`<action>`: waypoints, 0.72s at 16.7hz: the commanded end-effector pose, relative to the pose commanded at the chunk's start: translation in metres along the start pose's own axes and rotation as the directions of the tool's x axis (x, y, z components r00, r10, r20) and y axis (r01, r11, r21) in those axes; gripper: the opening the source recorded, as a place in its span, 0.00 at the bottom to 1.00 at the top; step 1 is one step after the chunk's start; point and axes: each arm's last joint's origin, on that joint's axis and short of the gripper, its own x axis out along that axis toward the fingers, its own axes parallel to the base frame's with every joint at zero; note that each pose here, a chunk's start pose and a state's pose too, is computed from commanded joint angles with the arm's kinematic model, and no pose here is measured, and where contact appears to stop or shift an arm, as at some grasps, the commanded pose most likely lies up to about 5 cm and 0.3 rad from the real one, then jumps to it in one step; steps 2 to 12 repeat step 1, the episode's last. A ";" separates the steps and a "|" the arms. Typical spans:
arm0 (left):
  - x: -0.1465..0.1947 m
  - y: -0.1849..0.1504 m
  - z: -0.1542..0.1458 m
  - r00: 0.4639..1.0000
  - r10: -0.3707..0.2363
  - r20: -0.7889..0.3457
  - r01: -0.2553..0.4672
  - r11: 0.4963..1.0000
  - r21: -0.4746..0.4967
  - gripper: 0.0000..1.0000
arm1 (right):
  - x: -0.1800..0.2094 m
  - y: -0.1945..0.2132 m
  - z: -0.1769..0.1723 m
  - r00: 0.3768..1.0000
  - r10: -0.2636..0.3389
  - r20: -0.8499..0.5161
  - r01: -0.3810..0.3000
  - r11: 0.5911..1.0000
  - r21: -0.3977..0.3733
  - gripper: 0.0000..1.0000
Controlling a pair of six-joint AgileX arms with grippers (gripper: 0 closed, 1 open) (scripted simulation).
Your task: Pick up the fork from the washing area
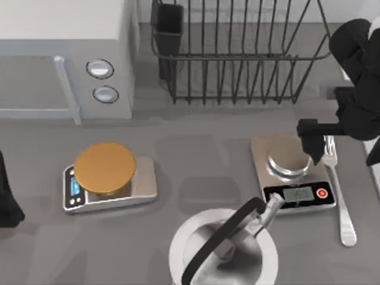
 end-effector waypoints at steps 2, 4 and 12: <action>0.000 0.000 0.000 1.000 0.000 0.000 0.000 1.000 0.000 1.00 | 0.000 0.000 0.000 1.000 0.000 0.000 0.000 1.000 0.000 1.00; 0.000 0.000 0.000 1.000 0.000 0.000 0.000 1.000 0.000 1.00 | 0.000 0.000 0.000 1.000 0.000 0.000 0.000 1.000 0.000 1.00; 0.000 0.000 0.000 1.000 0.000 0.000 0.000 1.000 0.000 1.00 | 0.000 0.000 0.000 1.000 0.000 0.000 0.000 1.000 0.000 1.00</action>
